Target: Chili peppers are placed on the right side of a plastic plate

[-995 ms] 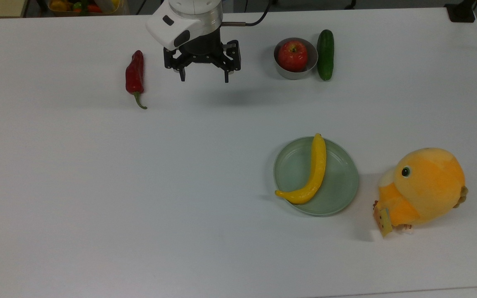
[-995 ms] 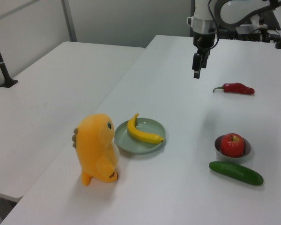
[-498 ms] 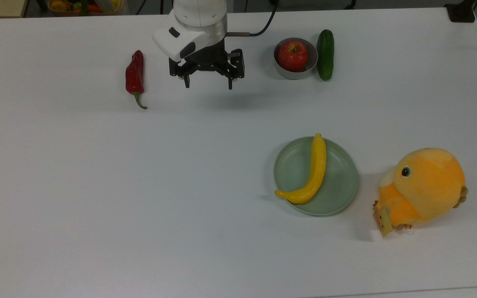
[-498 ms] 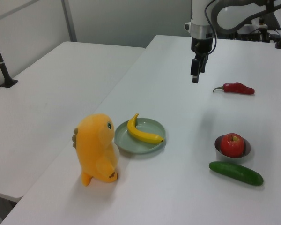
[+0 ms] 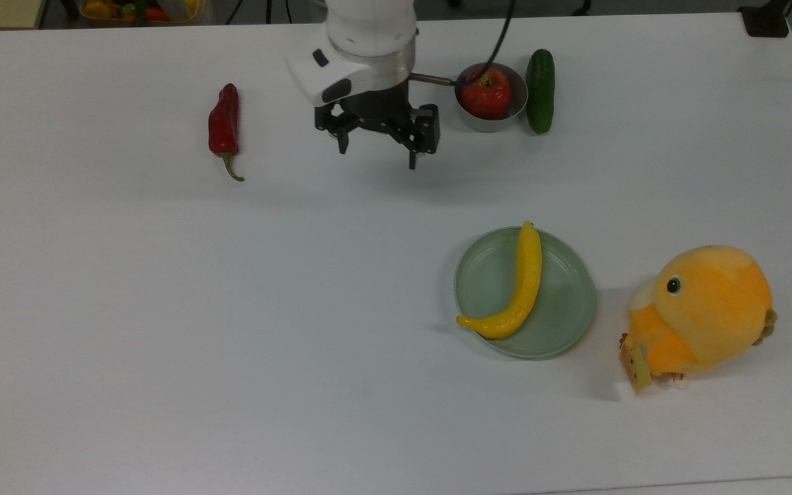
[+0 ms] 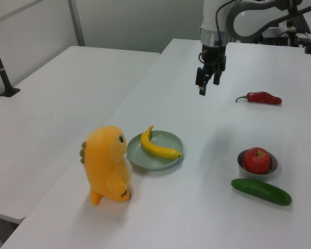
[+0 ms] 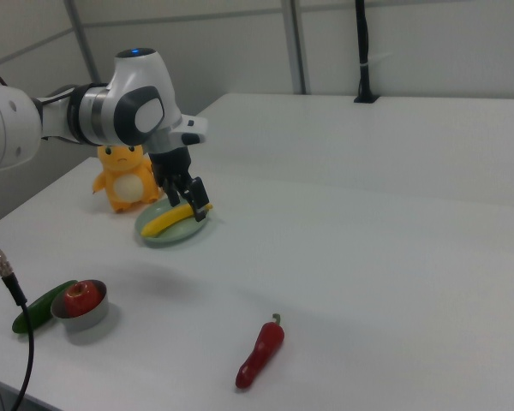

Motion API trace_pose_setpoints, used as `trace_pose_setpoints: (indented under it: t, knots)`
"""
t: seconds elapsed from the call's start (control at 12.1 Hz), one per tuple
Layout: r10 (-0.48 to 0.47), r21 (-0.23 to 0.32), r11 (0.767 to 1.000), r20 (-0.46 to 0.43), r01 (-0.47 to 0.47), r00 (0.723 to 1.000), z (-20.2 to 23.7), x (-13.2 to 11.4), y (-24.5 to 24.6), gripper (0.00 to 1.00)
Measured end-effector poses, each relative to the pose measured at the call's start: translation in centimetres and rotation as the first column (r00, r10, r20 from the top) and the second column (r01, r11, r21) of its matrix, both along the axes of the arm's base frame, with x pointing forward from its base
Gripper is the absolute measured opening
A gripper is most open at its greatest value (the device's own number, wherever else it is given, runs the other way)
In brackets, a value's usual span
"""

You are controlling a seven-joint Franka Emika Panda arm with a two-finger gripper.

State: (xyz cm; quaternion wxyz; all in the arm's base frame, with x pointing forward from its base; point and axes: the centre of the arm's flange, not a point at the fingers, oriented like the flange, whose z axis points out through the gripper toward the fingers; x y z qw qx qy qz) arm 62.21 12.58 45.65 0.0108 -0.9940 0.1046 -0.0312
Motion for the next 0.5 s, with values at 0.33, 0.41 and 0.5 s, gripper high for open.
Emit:
trace_pose_setpoints:
  t: [0.33,0.41,0.5]
  knots:
    - [-0.164,0.019,0.986,0.003,0.164,0.986,-1.9,2.6,6.1,1.00]
    - [-0.164,0.026,0.986,0.003,0.163,0.987,-2.6,2.8,7.4,1.00]
    - [-0.162,0.033,0.986,0.005,0.162,0.987,-3.0,2.8,8.2,1.00]
